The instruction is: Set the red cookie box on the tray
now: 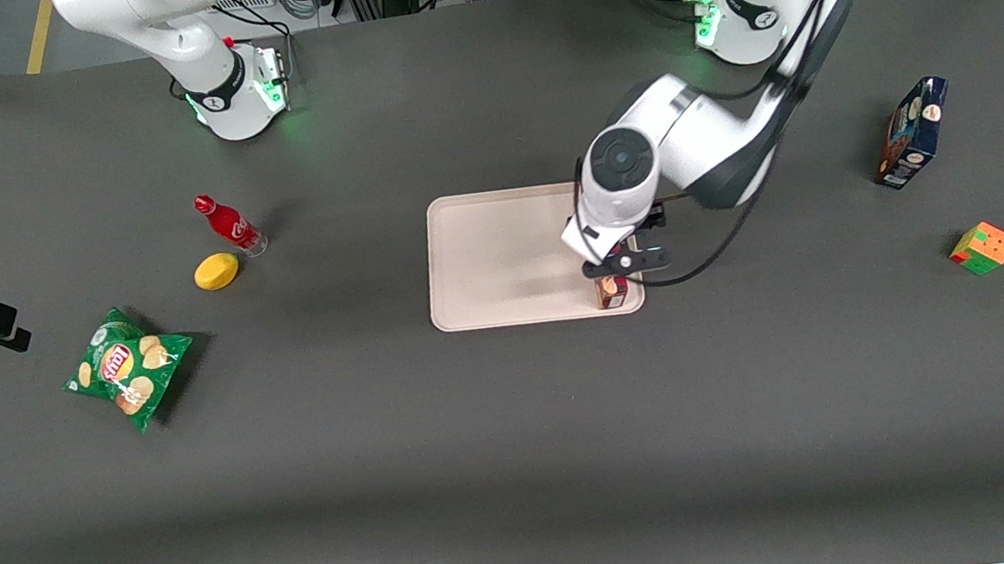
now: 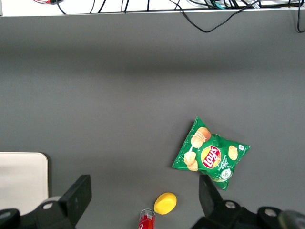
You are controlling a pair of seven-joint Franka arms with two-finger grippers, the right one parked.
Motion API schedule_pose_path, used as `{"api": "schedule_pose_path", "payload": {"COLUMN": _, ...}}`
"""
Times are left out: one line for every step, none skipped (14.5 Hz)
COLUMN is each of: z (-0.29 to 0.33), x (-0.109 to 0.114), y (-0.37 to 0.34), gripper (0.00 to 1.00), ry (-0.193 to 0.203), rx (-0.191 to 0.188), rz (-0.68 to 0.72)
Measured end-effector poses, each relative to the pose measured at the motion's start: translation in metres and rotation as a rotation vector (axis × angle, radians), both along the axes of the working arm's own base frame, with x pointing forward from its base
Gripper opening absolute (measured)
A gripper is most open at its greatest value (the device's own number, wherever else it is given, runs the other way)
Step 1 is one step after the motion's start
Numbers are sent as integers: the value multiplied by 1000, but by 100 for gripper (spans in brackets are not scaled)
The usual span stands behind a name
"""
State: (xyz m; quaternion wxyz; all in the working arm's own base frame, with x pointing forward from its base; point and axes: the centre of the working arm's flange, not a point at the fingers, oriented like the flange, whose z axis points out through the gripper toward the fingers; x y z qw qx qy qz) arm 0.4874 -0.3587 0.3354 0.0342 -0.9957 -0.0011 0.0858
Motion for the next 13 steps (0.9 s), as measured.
{"api": "schedule_pose_path", "payload": {"z": 58, "x": 10, "y": 8, "gripper": 100, "ry": -11, "rx": -3, "rz": 3}}
{"api": "schedule_pose_path", "payload": {"z": 113, "x": 13, "y": 17, "gripper": 100, "ry": -37, "rx": -1, "rz": 7}}
{"api": "schedule_pose_path", "payload": {"z": 159, "x": 12, "y": 28, "gripper": 100, "ry": -67, "rx": 6, "rz": 16}}
{"api": "schedule_pose_path", "payload": {"z": 195, "x": 10, "y": 40, "gripper": 100, "ry": -97, "rx": 13, "rz": 24}}
{"api": "schedule_pose_path", "payload": {"z": 223, "x": 10, "y": 54, "gripper": 100, "ry": -119, "rx": 18, "rz": 21}}
{"api": "schedule_pose_path", "payload": {"z": 244, "x": 12, "y": 72, "gripper": 100, "ry": -132, "rx": 23, "rz": 12}}
{"api": "schedule_pose_path", "payload": {"z": 259, "x": 16, "y": 92, "gripper": 100, "ry": -141, "rx": 28, "rz": 6}}
{"api": "schedule_pose_path", "payload": {"z": 270, "x": 22, "y": 115, "gripper": 100, "ry": -148, "rx": 30, "rz": 0}}
{"api": "schedule_pose_path", "payload": {"z": 277, "x": 29, "y": 140, "gripper": 100, "ry": -154, "rx": 31, "rz": -5}}
{"api": "schedule_pose_path", "payload": {"z": 282, "x": 37, "y": 165, "gripper": 100, "ry": -157, "rx": 31, "rz": -10}}
{"api": "schedule_pose_path", "payload": {"z": 285, "x": 44, "y": 190, "gripper": 100, "ry": -156, "rx": 31, "rz": -15}}
{"api": "schedule_pose_path", "payload": {"z": 285, "x": 50, "y": 212, "gripper": 100, "ry": -151, "rx": 30, "rz": -25}}
{"api": "schedule_pose_path", "payload": {"z": 284, "x": 54, "y": 230, "gripper": 100, "ry": -146, "rx": 29, "rz": -25}}
